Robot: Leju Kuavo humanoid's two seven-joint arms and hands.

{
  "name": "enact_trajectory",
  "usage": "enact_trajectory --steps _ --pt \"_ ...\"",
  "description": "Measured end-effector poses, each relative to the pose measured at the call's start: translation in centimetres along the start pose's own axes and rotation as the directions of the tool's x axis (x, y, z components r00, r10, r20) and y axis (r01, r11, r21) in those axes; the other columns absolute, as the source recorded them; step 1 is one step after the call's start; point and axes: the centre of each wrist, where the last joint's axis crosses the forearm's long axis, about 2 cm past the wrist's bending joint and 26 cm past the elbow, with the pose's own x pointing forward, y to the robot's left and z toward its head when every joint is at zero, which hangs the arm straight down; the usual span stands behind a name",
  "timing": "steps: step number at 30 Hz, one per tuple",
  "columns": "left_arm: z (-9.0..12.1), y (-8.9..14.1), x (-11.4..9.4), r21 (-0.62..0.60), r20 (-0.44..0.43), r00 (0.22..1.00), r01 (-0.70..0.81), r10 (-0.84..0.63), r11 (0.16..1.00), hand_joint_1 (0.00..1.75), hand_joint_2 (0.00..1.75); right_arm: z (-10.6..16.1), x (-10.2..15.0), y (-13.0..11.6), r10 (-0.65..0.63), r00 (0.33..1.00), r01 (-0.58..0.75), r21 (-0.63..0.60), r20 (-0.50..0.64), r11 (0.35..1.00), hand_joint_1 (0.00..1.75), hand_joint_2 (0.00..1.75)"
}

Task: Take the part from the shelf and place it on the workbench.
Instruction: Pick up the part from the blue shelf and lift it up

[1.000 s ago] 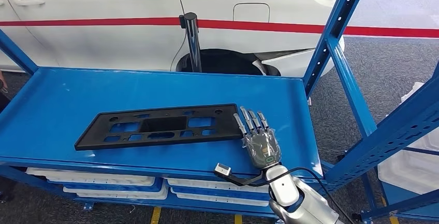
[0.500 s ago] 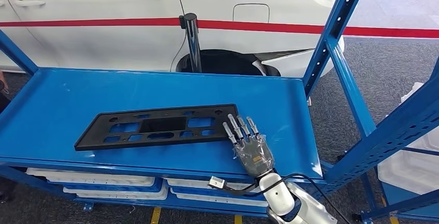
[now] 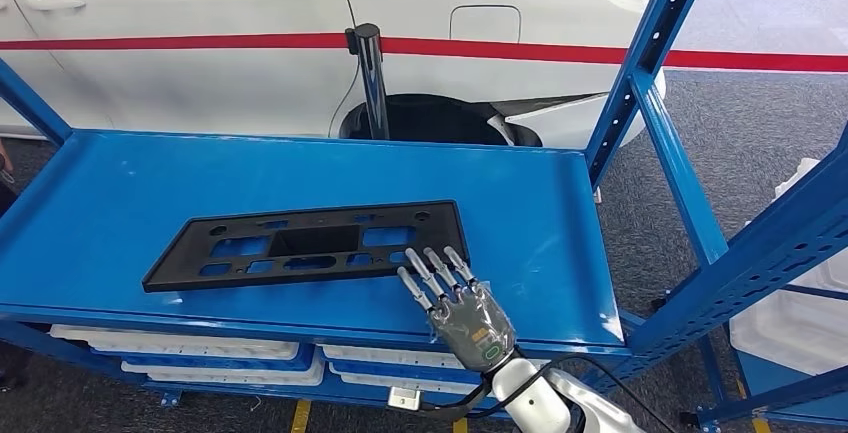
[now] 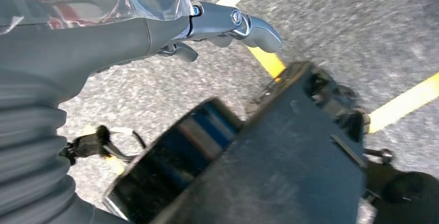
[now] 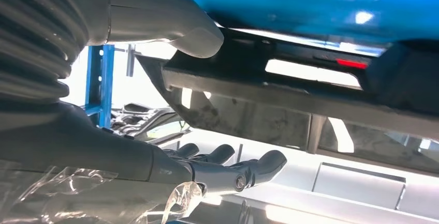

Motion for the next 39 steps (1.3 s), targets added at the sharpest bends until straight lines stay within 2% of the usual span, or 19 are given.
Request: enact_trajectory --steps 10,13,19,22,35,39 --pt "0.1 -0.7 -0.4 0.016 0.062 0.997 -0.045 0.044 0.999 0.00 0.00 -0.2 0.7 -0.8 -0.018 0.998 0.020 -0.031 0.059 0.999 0.00 1.75" --pt "0.0 -1.0 0.4 0.025 0.080 0.996 -0.051 0.049 0.998 0.00 0.00 -0.4 1.1 -1.0 -0.025 0.998 0.028 -0.041 0.065 0.999 0.00 1.75" --pt "-0.6 -1.2 4.0 0.023 0.085 0.995 -0.053 0.051 0.998 0.00 0.00 -0.9 2.1 -1.5 -0.044 0.995 0.051 -0.071 0.091 0.996 0.00 1.75" --pt "-0.7 -1.3 5.1 0.019 0.097 0.994 -0.050 0.048 0.999 0.00 0.00 -1.1 2.5 -1.7 -0.051 0.993 0.060 -0.082 0.105 0.995 0.00 1.75" --pt "-0.8 -1.6 6.2 0.007 0.115 0.993 -0.029 0.028 1.000 0.00 0.00 -1.4 3.2 -1.6 -0.061 0.988 0.073 -0.086 0.140 0.994 0.00 1.75" --pt "-0.8 -1.6 6.3 0.017 0.079 0.996 -0.029 0.028 0.999 0.00 0.00 -1.3 3.3 -1.3 -0.079 0.985 0.086 -0.036 0.156 0.996 0.00 1.75"
